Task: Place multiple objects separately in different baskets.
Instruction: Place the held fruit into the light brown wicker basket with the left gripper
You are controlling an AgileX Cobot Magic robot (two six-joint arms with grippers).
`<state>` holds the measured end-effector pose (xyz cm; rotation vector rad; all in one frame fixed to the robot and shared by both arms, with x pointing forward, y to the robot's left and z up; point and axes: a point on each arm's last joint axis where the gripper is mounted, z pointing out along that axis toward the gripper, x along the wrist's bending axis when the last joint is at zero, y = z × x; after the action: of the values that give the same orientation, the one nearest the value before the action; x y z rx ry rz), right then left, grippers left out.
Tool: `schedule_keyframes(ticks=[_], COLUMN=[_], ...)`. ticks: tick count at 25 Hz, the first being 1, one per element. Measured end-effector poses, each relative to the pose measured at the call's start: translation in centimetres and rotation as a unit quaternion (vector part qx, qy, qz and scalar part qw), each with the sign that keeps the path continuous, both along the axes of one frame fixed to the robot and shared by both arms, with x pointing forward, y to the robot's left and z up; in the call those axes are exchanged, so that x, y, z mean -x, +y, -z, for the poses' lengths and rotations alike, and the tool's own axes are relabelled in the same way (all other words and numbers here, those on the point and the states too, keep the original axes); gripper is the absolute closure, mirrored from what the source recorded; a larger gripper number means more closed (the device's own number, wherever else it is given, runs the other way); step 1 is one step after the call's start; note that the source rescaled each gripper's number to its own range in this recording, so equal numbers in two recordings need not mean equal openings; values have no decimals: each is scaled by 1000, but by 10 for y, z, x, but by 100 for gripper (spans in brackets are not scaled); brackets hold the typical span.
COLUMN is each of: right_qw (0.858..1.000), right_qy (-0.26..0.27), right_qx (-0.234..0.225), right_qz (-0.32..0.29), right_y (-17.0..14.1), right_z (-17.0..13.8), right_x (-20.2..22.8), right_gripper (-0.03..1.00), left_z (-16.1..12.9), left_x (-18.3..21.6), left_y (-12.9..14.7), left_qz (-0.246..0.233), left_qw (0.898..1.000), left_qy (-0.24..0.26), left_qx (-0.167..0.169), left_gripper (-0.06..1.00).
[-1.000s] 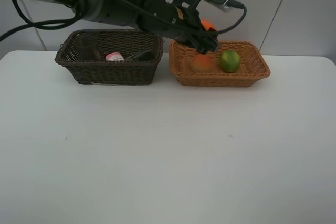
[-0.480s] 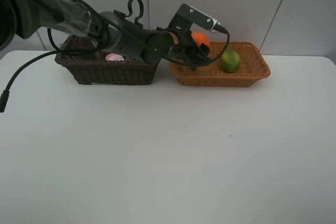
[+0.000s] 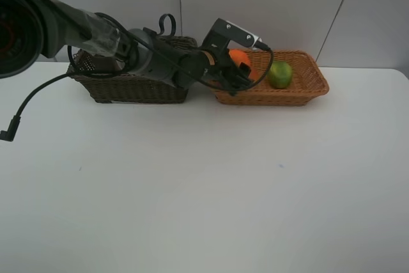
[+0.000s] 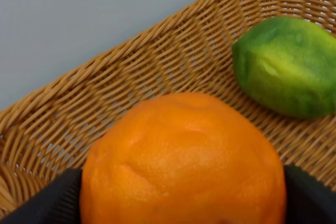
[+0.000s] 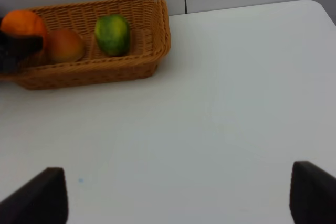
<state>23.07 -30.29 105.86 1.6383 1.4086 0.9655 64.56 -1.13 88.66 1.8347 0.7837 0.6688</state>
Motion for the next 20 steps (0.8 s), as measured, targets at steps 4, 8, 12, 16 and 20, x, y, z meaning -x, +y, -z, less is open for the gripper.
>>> schedule_keyframes(ticks=[4, 8, 12, 16, 20], right_qw=[1000, 1000, 1000, 1000, 1000], right_qy=[0, 0, 0, 0, 0], right_qx=[0, 0, 0, 0, 0], right_qz=[0, 0, 0, 0, 0], right_y=[0, 0, 0, 0, 0], right_z=[0, 0, 0, 0, 0], right_x=[0, 0, 0, 0, 0], right_gripper=[12, 12, 12, 12, 12], left_z=[0, 0, -2, -3, -3], left_x=[0, 0, -1, -2, -2], left_y=[0, 0, -1, -1, -1], left_qz=[0, 0, -2, -3, -3], left_qw=[1000, 1000, 1000, 1000, 1000], left_qy=[0, 2, 3, 3, 3], left_qx=[0, -2, 0, 3, 3], left_gripper=[4, 4, 1, -2, -2])
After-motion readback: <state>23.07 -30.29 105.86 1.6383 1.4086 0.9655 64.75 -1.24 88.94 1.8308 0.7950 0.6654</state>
